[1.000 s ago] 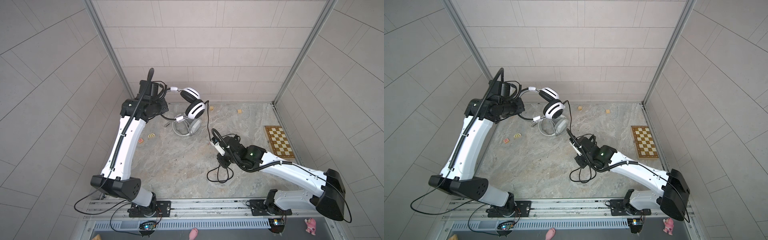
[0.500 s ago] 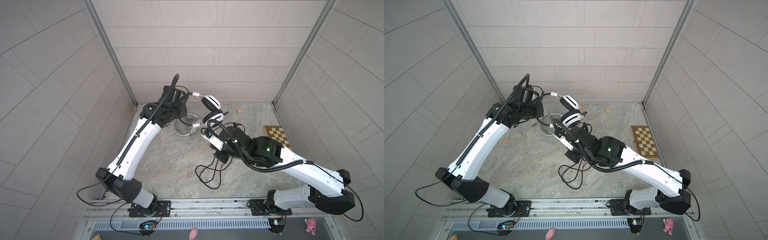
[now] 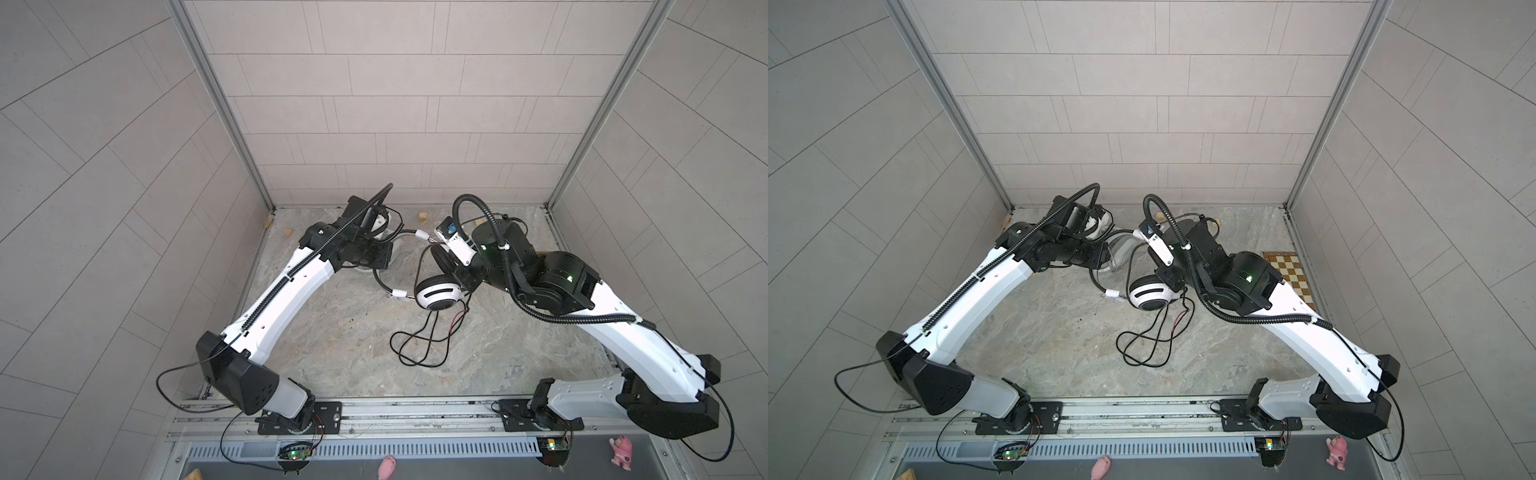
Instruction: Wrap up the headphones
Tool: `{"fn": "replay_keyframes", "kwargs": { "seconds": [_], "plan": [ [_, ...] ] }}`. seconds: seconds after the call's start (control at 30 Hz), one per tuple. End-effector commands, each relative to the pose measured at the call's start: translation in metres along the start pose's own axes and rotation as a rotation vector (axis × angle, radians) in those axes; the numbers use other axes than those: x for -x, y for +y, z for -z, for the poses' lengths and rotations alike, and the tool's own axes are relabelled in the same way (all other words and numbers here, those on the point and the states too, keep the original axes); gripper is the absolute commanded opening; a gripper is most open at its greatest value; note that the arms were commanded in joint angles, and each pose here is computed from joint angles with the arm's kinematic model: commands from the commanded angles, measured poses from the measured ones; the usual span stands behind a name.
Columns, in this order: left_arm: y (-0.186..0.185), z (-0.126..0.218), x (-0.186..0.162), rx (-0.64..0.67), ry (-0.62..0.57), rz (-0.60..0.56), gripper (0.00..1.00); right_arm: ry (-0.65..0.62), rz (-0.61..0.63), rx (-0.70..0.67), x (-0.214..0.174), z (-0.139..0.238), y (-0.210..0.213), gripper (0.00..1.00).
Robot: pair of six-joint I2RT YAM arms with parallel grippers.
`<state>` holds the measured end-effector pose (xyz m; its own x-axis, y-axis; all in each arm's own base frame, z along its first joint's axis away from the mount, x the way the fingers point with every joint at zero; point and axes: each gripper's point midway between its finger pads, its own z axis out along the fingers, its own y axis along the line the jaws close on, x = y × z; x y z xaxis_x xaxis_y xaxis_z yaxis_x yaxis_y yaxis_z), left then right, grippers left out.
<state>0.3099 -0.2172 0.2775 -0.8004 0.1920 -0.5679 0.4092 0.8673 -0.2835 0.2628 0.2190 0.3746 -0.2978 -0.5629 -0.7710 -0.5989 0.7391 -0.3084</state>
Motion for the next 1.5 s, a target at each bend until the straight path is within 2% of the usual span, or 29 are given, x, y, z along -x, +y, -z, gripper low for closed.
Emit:
{"fn": "replay_keyframes", "kwargs": {
  "seconds": [0.0,0.17,0.43,0.63,0.9,1.13,1.3,1.47],
  "plan": [
    [-0.017,0.03,0.009,-0.08,-0.085,-0.058,0.0,0.006,0.005,-0.042,-0.009,0.016,-0.016,0.0],
    [-0.025,0.039,0.007,-0.127,-0.105,-0.081,0.0,0.038,-0.015,-0.098,-0.022,0.017,-0.034,0.0],
    [-0.029,0.031,-0.006,-0.166,-0.054,-0.09,0.0,-0.009,-0.038,-0.057,-0.014,0.021,-0.032,0.0],
    [-0.049,0.034,-0.014,-0.278,-0.029,-0.101,0.0,0.029,-0.061,-0.032,-0.022,-0.01,-0.033,0.0],
    [-0.077,0.037,-0.028,-0.373,0.01,-0.167,0.0,-0.031,-0.176,0.006,-0.021,-0.045,-0.035,0.0],
    [-0.088,0.059,-0.015,-0.424,-0.088,-0.164,0.0,-0.021,-0.314,0.015,-0.053,-0.082,-0.041,0.0],
    [-0.099,0.082,0.003,-0.469,-0.194,-0.152,0.0,-0.078,-0.397,0.114,-0.062,-0.095,-0.022,0.0],
    [-0.106,0.102,0.02,-0.493,-0.274,-0.148,0.0,-0.174,-0.484,0.243,-0.054,-0.098,0.0,0.04]
  ]
}}
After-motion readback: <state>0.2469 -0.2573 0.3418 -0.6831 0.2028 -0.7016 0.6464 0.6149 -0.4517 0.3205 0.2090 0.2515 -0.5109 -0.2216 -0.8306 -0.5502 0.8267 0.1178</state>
